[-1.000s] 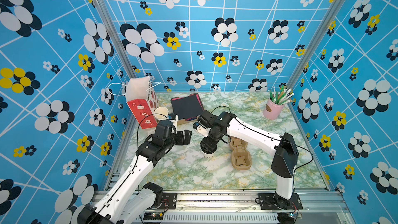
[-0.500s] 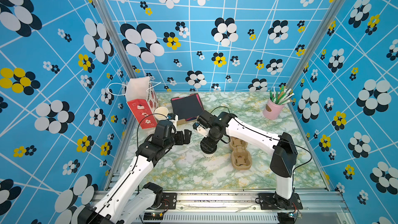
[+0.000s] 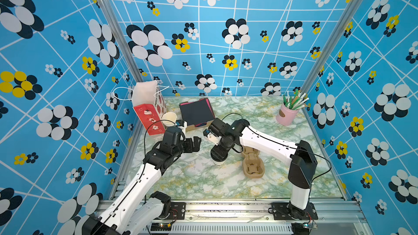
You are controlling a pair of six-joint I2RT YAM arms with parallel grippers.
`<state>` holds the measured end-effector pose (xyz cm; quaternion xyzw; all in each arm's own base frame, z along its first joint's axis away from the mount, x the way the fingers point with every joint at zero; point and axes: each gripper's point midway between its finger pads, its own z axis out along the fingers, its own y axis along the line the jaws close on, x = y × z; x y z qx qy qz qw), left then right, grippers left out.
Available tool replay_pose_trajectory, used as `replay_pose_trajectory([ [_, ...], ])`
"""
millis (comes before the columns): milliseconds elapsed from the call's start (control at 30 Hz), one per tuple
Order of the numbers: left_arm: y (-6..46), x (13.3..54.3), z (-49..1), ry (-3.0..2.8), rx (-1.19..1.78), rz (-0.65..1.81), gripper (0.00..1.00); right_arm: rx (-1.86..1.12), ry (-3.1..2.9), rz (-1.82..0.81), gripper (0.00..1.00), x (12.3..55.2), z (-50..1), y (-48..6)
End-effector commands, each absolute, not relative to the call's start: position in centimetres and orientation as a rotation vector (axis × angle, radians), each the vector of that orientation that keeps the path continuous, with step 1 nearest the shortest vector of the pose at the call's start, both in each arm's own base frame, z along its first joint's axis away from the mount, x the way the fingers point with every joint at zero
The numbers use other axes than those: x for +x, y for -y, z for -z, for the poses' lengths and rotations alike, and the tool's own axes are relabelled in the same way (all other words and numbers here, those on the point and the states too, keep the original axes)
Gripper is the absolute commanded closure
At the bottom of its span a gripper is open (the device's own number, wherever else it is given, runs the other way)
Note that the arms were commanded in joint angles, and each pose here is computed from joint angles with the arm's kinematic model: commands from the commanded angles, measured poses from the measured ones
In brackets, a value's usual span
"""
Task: Pack a coffee takeout order
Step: Close the lid on the coffee cup.
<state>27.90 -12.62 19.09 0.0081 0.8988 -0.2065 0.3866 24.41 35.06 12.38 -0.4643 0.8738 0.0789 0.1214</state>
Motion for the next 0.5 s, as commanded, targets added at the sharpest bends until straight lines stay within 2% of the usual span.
replay_pose_trajectory([
  [0, 12.4, 28.0, -19.2, -2.270, 0.005, 0.538, 0.01, -1.484, -2.854, 0.159, 0.40, 20.8, -3.0, -28.3],
  [300, 12.7, 28.0, -19.4, -2.267, 0.005, 0.563, 0.01, -1.528, -2.881, 0.292, 0.40, 19.2, -0.9, -25.8],
  [467, 14.3, 27.7, -19.7, -2.262, 0.048, 0.674, 0.01, -1.522, -2.884, 0.232, 0.39, 18.7, -0.6, -26.0],
])
